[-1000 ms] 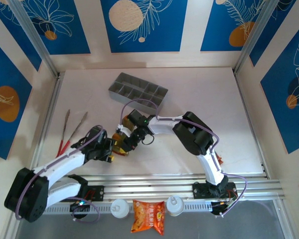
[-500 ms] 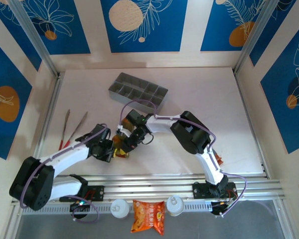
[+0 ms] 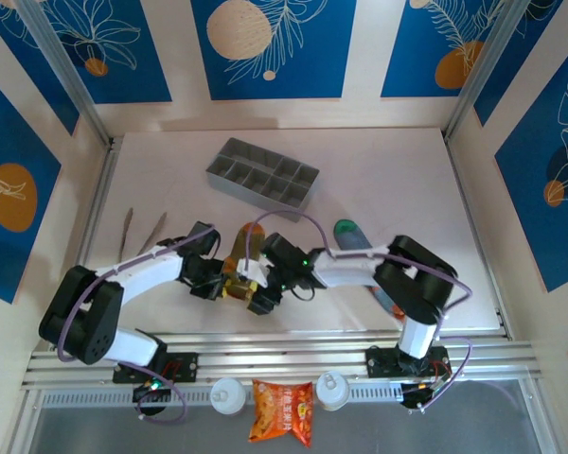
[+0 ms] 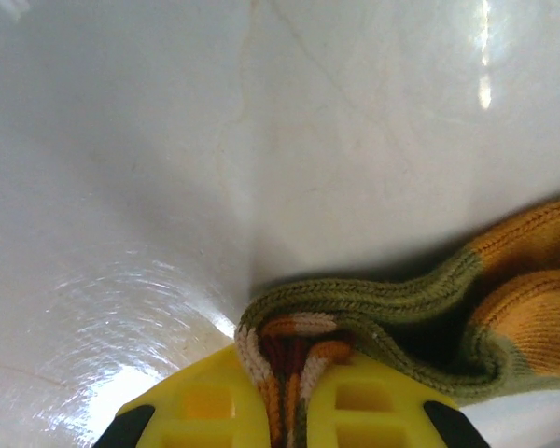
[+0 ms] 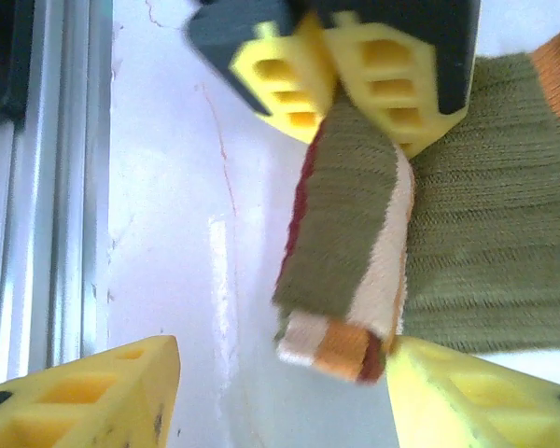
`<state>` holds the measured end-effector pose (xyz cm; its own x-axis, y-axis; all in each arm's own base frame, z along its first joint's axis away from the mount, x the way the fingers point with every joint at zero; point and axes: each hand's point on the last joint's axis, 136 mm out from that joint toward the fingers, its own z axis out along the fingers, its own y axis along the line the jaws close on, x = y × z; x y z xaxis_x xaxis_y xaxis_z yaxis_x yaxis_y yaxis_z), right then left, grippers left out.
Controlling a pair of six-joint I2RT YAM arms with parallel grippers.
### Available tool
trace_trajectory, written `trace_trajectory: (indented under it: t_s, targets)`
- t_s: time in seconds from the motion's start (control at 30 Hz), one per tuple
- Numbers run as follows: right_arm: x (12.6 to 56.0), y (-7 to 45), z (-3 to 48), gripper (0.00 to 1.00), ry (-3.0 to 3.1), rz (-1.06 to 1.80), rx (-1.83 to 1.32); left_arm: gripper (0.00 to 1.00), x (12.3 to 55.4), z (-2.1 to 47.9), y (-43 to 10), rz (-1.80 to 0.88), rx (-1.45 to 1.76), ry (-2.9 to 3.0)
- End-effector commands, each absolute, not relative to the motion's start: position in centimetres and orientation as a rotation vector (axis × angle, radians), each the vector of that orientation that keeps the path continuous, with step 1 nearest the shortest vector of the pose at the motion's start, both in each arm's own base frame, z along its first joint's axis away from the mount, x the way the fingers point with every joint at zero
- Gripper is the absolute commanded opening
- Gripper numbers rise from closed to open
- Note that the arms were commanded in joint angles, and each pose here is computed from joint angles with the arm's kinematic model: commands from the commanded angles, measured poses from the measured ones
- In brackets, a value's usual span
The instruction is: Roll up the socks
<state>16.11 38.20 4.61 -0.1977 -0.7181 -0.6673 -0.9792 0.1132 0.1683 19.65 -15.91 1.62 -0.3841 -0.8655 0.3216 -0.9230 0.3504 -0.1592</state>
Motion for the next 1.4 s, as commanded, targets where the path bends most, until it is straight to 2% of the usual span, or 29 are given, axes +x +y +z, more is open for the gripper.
trace_trajectory:
  t_s: [0.0,0.23,0.4,0.5,0.57,0.77,0.83,0.87,0.93,1.03,1.17,1.37]
  targets:
    - [19.0,39.7,8.0,0.61,1.663,0.537,-1.625,0.0,11.8,-0.8,-11.3,-0.08,1.656,-2.269]
    - [18.8,41.0,6.6,0.62,1.447,0.176,-1.738,0.0,12.0,-0.7,-11.4,-0.088,1.649,-2.263]
    - [18.7,41.9,5.3,0.61,1.403,0.111,-1.797,0.0,12.0,-0.9,-11.4,-0.085,1.649,-2.26]
    - [18.6,42.1,4.3,0.56,1.408,0.095,-1.824,0.0,12.1,-0.9,-11.5,-0.081,1.643,-2.263]
    - [19.0,42.2,3.8,0.5,1.425,0.072,-1.826,0.0,12.2,-0.9,-11.6,-0.071,1.64,-2.266]
    - [18.9,42.0,2.6,0.07,1.537,0.124,-1.847,0.0,12.9,-0.5,-11.9,-0.004,1.631,-2.306]
    - [18.0,41.5,2.0,0.02,1.622,0.213,-1.868,0.0,13.7,0.1,-12.1,0.053,1.623,-2.348]
    - [17.5,41.2,1.7,0.01,1.665,0.263,-1.878,0.05,14.1,0.4,-12.1,0.084,1.621,-2.372]
    - [16.2,40.4,0.8,0.0,1.799,0.404,-1.902,0.28,15.1,1.3,-12.2,0.17,1.636,-2.427]
    - [14.6,39.9,0.1,0.0,1.992,0.651,-1.885,0.56,16.2,2.5,-12.0,0.318,1.703,-2.477]
    - [13.3,39.6,-0.7,0.0,2.188,0.859,-1.843,0.72,17.9,4.2,-11.8,0.557,1.792,-2.532]
    - [13.8,39.7,-1.4,0.0,2.439,1.048,-1.703,0.73,19.1,5.1,-12.7,0.851,1.814,-2.524]
